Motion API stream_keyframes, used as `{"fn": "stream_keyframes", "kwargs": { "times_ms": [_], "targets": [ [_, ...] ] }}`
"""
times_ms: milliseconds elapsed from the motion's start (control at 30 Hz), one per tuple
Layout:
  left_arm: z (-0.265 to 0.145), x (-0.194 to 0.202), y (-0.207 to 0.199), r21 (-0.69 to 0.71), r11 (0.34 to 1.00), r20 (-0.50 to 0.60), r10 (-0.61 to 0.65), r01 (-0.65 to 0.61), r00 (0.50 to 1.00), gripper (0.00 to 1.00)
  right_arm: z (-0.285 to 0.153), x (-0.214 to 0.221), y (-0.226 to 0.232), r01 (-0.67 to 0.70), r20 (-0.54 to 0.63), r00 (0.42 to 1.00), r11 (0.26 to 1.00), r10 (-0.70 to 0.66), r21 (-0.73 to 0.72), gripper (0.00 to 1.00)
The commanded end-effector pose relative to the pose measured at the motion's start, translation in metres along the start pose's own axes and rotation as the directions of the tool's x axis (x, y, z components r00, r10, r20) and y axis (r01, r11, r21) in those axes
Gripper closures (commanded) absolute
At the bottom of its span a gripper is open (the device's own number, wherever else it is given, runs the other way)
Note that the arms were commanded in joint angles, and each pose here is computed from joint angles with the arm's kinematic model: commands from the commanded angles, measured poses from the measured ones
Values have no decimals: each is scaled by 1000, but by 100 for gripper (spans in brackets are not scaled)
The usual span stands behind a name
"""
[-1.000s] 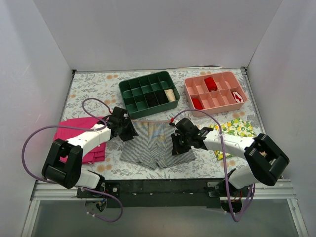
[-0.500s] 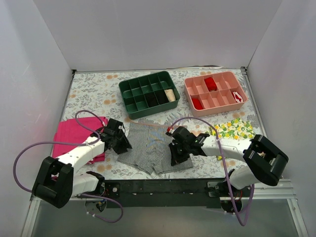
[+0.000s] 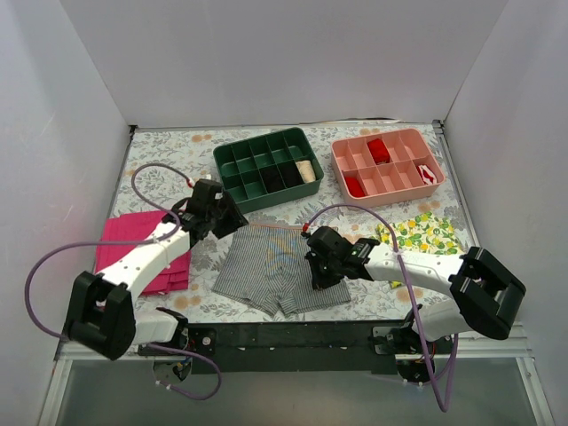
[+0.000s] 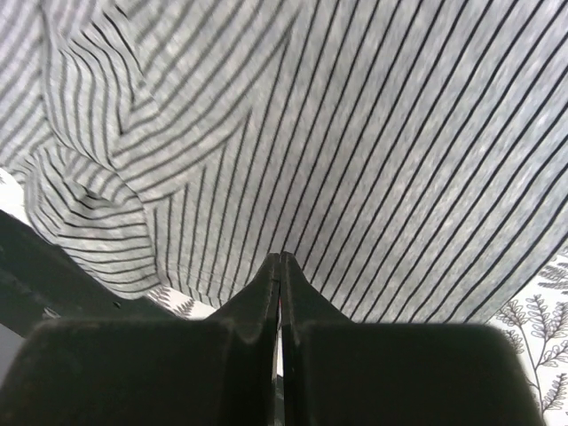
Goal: Roll the underwear
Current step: Flatten out the underwear at the center of the board.
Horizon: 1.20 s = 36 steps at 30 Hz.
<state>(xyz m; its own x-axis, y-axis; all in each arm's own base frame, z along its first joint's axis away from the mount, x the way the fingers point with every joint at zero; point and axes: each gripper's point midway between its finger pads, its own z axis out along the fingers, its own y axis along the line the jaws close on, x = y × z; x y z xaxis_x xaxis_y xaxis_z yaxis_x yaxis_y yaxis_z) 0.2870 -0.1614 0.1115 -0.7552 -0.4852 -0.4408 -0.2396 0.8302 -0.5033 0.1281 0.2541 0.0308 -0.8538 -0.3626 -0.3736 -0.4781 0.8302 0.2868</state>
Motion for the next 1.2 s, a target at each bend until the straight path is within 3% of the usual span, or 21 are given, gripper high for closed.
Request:
{"fn": "stream_keyframes", "kwargs": {
  "times_ms": [0, 400, 800, 1167],
  "targets": [
    [28, -11, -20, 48, 997, -14, 65, -64, 998, 61, -5, -22, 6, -3, 55, 998, 1000, 3, 10, 99],
    [66, 1, -7, 33, 994, -57, 102, -100, 993, 67, 0, -10, 4, -32, 40, 999, 999, 32, -7, 99],
    [91, -9, 22, -72, 982, 32, 176, -173, 984, 70, 4, -8, 4, -31, 23, 999, 999, 31, -11, 99],
    [105, -27, 21, -83, 970, 114, 237, -228, 965, 69, 11, -1, 7, -27, -12, 1000, 999, 27, -29, 99]
  ]
}}
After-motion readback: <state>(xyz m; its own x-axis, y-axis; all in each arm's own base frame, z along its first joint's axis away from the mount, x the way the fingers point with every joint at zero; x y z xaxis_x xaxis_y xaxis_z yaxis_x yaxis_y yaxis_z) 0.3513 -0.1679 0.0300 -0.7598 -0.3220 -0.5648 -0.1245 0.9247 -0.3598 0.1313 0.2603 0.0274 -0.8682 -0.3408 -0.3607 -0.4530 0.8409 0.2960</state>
